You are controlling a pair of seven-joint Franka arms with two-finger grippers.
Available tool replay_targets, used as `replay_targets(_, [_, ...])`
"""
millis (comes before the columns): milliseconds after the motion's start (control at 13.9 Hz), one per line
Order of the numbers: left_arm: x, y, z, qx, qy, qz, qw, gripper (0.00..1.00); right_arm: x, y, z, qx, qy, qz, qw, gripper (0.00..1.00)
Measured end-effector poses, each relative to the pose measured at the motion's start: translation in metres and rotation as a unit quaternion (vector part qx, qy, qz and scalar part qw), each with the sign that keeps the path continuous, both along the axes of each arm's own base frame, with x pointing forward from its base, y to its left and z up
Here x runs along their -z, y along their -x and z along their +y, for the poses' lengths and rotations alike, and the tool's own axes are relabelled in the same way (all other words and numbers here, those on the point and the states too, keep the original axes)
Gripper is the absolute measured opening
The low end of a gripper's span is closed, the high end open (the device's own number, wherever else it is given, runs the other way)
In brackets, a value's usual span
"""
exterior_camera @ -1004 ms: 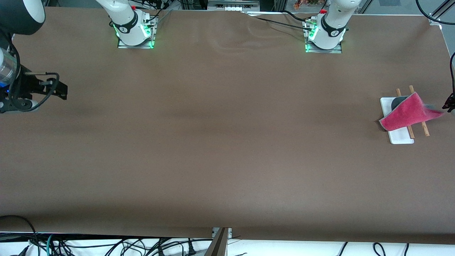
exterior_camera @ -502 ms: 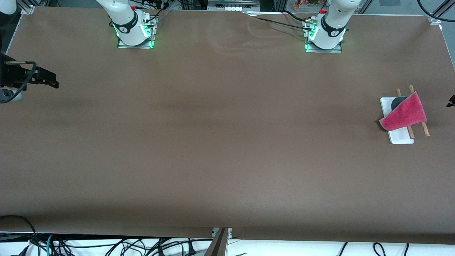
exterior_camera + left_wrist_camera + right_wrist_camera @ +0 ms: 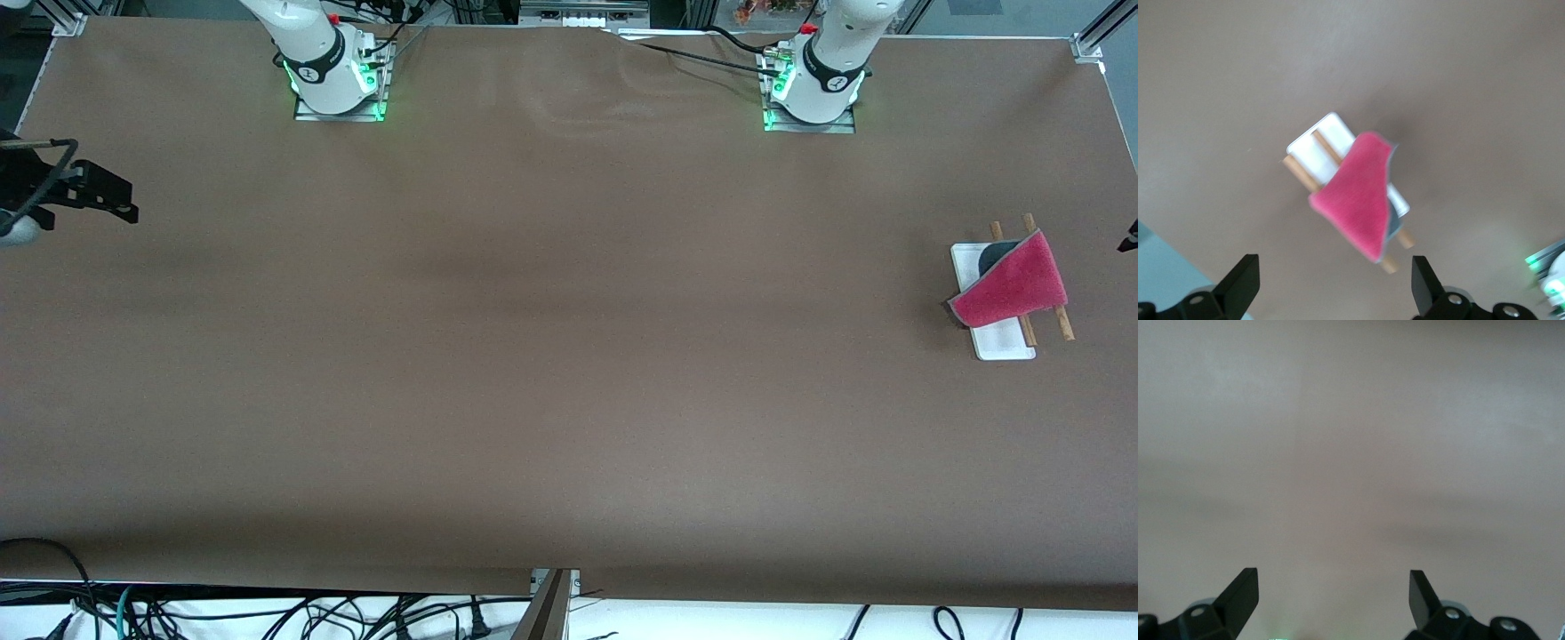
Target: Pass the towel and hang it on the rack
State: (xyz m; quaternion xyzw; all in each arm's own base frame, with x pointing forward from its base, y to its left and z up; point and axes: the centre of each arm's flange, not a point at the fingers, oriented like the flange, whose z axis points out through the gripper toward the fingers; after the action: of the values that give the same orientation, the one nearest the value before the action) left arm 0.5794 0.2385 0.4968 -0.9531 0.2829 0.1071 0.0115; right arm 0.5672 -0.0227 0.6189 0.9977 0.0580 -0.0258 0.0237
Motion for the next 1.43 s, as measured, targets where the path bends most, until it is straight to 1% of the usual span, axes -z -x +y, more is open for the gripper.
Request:
replay_targets(215, [-0.024,-0.015,-0.071,-0.044,-0.005,-0.017,0.999,1.0,-0.012,0.007,-0.002,-0.003,-0.001,-0.005,1.0,1.0])
replay_targets(358, [-0.036,-0.021,-0.114,-0.067,-0.008,-0.03,0.997,1.0,-0.013,0.008,0.012,-0.016,-0.002,-0.006,1.0,1.0])
replay_targets(574, [-0.045,-0.028,-0.17,-0.074,-0.015,-0.043,0.996,1.0,-0.013,0.008,0.023,-0.026,-0.002,-0.005,1.0,1.0])
replay_targets(717, [-0.048,-0.035,-0.201,-0.08,-0.031,-0.049,0.995,1.0,-0.012,0.007,0.023,-0.025,-0.002,-0.004,1.0,1.0])
replay_targets(789, [-0.047,-0.037,-0.21,-0.093,-0.029,-0.047,0.994,1.0,-0.011,0.007,0.023,-0.025,-0.002,-0.004,1.0,1.0])
replay_targets(932, [-0.047,-0.038,-0.213,-0.132,-0.005,-0.039,0.99,1.0,-0.01,0.006,0.022,-0.025,-0.002,-0.003,1.0,1.0])
replay_targets(1147, [-0.053,-0.035,-0.208,-0.193,0.012,-0.038,0.981,1.0,-0.009,0.006,0.02,-0.023,-0.003,-0.001,1.0,1.0])
replay_targets(1291, [-0.061,-0.032,-0.218,-0.217,0.004,-0.051,0.975,1.0,-0.009,0.005,0.02,-0.023,-0.003,-0.001,1.0,1.0])
replay_targets(1434, [-0.064,-0.025,-0.233,-0.221,-0.004,-0.078,0.972,1.0,-0.008,0.005,0.02,-0.023,-0.003,-0.001,1.0,1.0])
